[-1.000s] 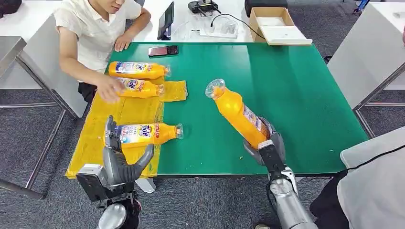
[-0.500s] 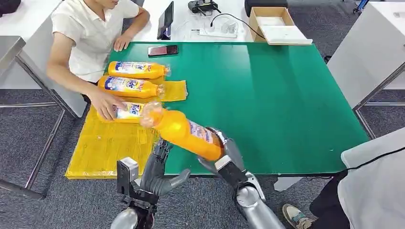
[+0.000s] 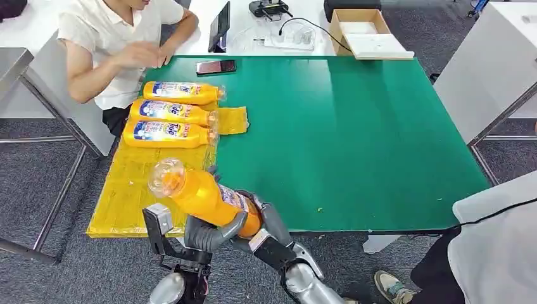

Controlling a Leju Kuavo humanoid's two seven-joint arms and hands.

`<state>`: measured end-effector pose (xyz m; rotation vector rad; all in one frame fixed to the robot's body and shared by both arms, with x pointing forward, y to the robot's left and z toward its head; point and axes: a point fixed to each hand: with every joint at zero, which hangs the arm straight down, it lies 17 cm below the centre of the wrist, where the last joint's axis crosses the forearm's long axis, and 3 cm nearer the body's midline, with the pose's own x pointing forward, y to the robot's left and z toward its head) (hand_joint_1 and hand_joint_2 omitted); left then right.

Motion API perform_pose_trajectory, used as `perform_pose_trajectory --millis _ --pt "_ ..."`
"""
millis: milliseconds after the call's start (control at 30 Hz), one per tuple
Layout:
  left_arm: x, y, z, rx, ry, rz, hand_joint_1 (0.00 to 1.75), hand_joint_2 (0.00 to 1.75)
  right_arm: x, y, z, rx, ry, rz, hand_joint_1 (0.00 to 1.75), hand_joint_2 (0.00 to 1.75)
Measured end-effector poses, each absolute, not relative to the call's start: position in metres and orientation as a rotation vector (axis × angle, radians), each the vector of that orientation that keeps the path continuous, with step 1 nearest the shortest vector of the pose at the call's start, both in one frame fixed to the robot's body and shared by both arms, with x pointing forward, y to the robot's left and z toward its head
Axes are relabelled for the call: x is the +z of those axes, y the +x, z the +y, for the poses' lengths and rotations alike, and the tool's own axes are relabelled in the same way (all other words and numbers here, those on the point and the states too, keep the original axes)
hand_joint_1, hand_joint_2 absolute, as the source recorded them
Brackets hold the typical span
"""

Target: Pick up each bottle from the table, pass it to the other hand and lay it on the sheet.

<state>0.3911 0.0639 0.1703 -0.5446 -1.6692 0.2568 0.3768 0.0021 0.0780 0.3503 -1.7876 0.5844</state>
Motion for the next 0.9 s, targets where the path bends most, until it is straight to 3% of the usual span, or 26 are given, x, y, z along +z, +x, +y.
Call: perform_pose_trajectory --millis 133,167,200,400,433,467,667,700,900 --pt "0.176 0.392 0.069 0.275 -0.546 -1.681 0.00 1.75 0.071 0.374 0.005 0.594 0.356 -1.769 1.75 1.75" --pt "0.176 0.392 0.069 0.277 -0.545 -1.682 0.37 1.75 0.070 0.374 0.005 0.595 0.355 -1.767 1.75 1.75" --pt "0.177 0.392 0.070 0.282 -0.547 -1.682 1.75 1.75 0.070 0.374 0.005 0.597 0.355 -1.764 1.75 1.75" --pt "0.178 0.390 0.074 0.345 -0.615 -1.656 1.75 1.75 0.067 0.374 0.008 0.603 0.368 -1.755 1.75 1.75" --pt "0.177 0.390 0.075 0.350 -0.624 -1.652 1.75 1.75 0.067 0.373 0.009 0.605 0.370 -1.756 1.24 1.75" --pt "0.177 0.390 0.076 0.354 -0.629 -1.648 1.75 1.75 0.067 0.374 0.009 0.606 0.370 -1.756 0.05 1.75" --pt "0.179 0.392 0.075 0.346 -0.656 -1.644 1.75 1.75 0.061 0.370 0.010 0.611 0.377 -1.742 0.00 1.75" --pt "0.180 0.391 0.074 0.343 -0.658 -1.644 1.75 1.75 0.061 0.370 0.010 0.612 0.377 -1.741 0.00 0.00" --pt "0.175 0.391 0.073 0.348 -0.740 -1.588 1.75 1.75 0.061 0.370 0.006 0.599 0.360 -1.755 0.00 0.00"
